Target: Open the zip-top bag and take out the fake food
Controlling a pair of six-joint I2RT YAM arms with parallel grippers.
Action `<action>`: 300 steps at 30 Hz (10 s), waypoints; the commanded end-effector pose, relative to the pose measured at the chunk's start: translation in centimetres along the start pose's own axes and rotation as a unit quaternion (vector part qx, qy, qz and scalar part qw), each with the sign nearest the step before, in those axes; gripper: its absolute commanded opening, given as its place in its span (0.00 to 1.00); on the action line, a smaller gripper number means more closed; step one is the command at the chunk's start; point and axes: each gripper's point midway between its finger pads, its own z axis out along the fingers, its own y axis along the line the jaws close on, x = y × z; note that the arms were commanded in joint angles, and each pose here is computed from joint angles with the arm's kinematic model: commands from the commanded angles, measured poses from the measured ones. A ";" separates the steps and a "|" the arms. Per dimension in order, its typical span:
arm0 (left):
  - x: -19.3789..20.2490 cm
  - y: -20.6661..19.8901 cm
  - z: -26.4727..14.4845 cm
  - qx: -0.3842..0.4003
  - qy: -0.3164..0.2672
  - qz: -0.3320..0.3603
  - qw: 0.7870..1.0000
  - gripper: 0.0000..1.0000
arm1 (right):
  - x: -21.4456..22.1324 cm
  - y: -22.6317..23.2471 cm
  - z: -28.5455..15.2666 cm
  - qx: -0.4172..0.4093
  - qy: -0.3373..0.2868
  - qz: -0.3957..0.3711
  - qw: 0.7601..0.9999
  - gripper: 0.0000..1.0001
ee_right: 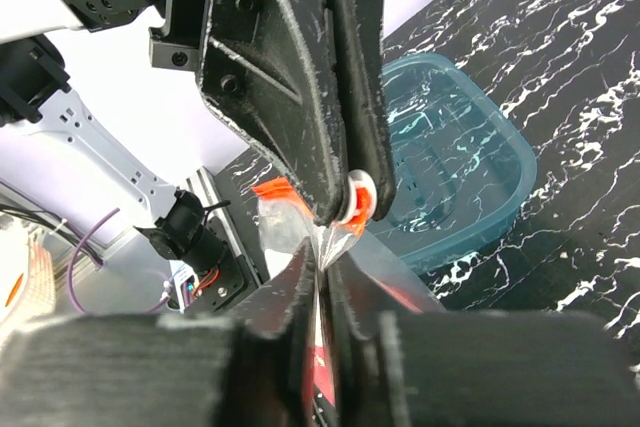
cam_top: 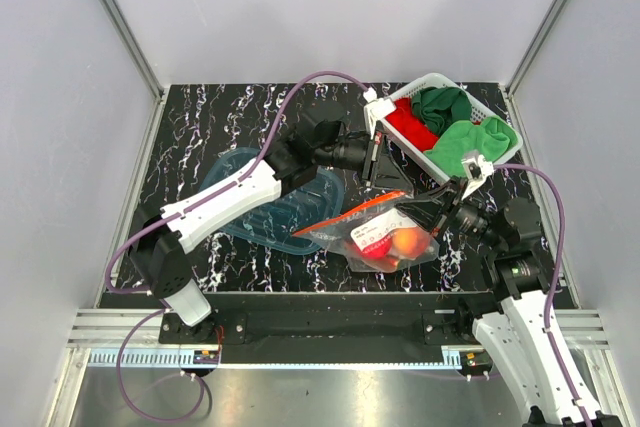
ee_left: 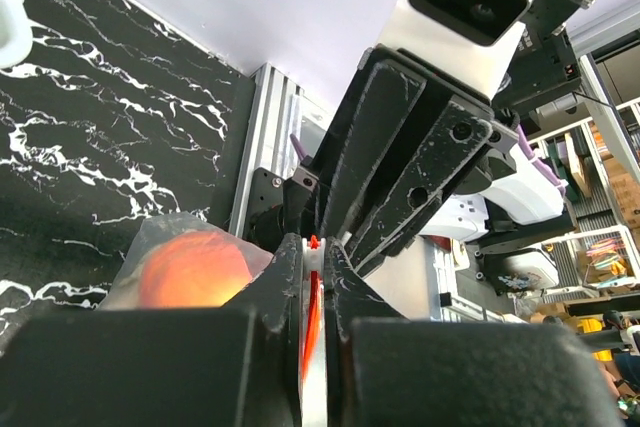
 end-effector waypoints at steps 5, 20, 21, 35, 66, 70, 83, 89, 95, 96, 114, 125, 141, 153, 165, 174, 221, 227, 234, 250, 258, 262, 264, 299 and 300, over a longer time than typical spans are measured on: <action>-1.1 -2.5 -1.2 0.027 -0.009 0.037 0.999 0.00 | -1.4 1.0 0.7 -0.025 0.006 0.005 1.000 0.13; 0.4 -0.7 -2.3 -0.042 -0.003 0.051 0.998 0.00 | -3.6 1.3 0.8 0.007 -0.030 0.092 0.995 0.00; 0.5 -0.6 -2.4 -0.046 0.000 0.053 0.998 0.00 | -3.6 1.3 0.8 0.008 -0.032 0.097 0.995 0.00; 5.3 3.8 -7.7 -0.156 0.017 0.016 0.988 0.00 | -5.0 -4.2 -0.1 0.191 -0.042 0.102 0.975 0.00; 14.1 1.5 -12.2 -0.175 -0.004 0.014 0.984 0.35 | -2.9 -7.5 1.1 0.192 0.032 0.005 0.981 0.00; 10.5 1.6 -12.9 -0.215 -0.031 0.055 0.975 0.88 | -2.2 -4.2 2.3 0.080 0.049 0.003 0.996 0.00; 4.7 4.4 -12.1 -0.203 -0.012 0.069 0.977 0.61 | -2.5 -2.1 2.2 0.027 0.042 -0.014 0.999 0.00; 5.5 6.1 -12.0 -0.216 -0.011 0.058 0.975 0.53 | -2.3 -2.0 2.2 0.023 0.043 -0.012 0.999 0.00; 5.4 6.7 -11.7 -0.217 -0.010 0.055 0.975 0.54 | -2.2 -1.9 2.3 0.017 0.046 -0.008 0.999 0.00; 5.6 6.7 -11.5 -0.213 -0.007 0.053 0.976 0.54 | -2.1 -1.9 2.3 0.016 0.047 -0.007 0.999 0.00; 6.7 4.0 -7.0 -0.083 0.006 -0.011 0.996 0.00 | -1.4 -5.4 2.9 0.126 0.095 0.134 0.978 0.08; 4.5 5.2 -4.4 -0.200 -0.131 -0.109 0.965 0.00 | -0.1 -12.6 -2.3 0.440 0.164 0.220 0.855 0.92; 4.2 5.6 -2.0 -0.202 -0.157 -0.120 0.959 0.00 | -0.2 -6.3 -0.8 0.331 0.161 0.265 0.891 1.00; 3.6 5.0 -1.2 -0.194 -0.163 -0.114 0.961 0.00 | 3.6 -6.4 -1.1 0.319 0.194 0.286 0.882 0.68; 4.4 5.7 -2.4 -0.222 -0.163 -0.102 0.956 0.00 | 2.0 -7.4 -2.5 0.364 0.177 0.224 0.887 0.00; 8.2 8.7 -4.6 -0.297 -0.113 -0.068 0.946 0.00 | 0.4 -6.8 -3.4 0.360 0.190 0.158 0.900 0.00; 8.2 10.2 3.0 -0.317 -0.043 0.000 0.947 0.43 | 2.7 -4.4 -1.4 0.247 0.230 0.188 0.922 0.00; 9.8 11.0 3.8 -0.303 -0.036 -0.019 0.952 0.58 | 3.5 -4.8 -1.9 0.263 0.233 0.197 0.915 0.00; 11.1 12.4 4.2 -0.323 -0.027 -0.031 0.946 0.85 | 4.0 -4.9 -2.4 0.272 0.238 0.195 0.912 0.00; 14.0 13.8 5.7 -0.307 -0.012 -0.076 0.949 0.97 | 5.2 -5.4 -3.3 0.288 0.246 0.193 0.905 0.00; 12.0 12.2 4.9 -0.301 -0.027 -0.042 0.952 0.34 | 4.9 -5.4 -3.5 0.292 0.238 0.184 0.908 0.00; 9.6 10.2 3.9 -0.300 -0.042 -0.011 0.953 0.12 | 4.7 -5.6 -3.8 0.303 0.230 0.175 0.908 0.00; 8.6 9.3 3.5 -0.300 -0.044 0.004 0.953 0.03 | 4.5 -5.5 -3.9 0.300 0.225 0.171 0.911 0.00; 5.7 6.5 -20.2 -0.469 -0.189 0.032 0.862 0.00 | 4.4 -5.6 -4.0 0.306 0.214 0.163 0.913 0.00; 7.2 8.0 -20.4 -0.485 -0.172 0.017 0.857 0.00 | 4.4 -5.6 -3.9 0.305 0.214 0.162 0.914 0.00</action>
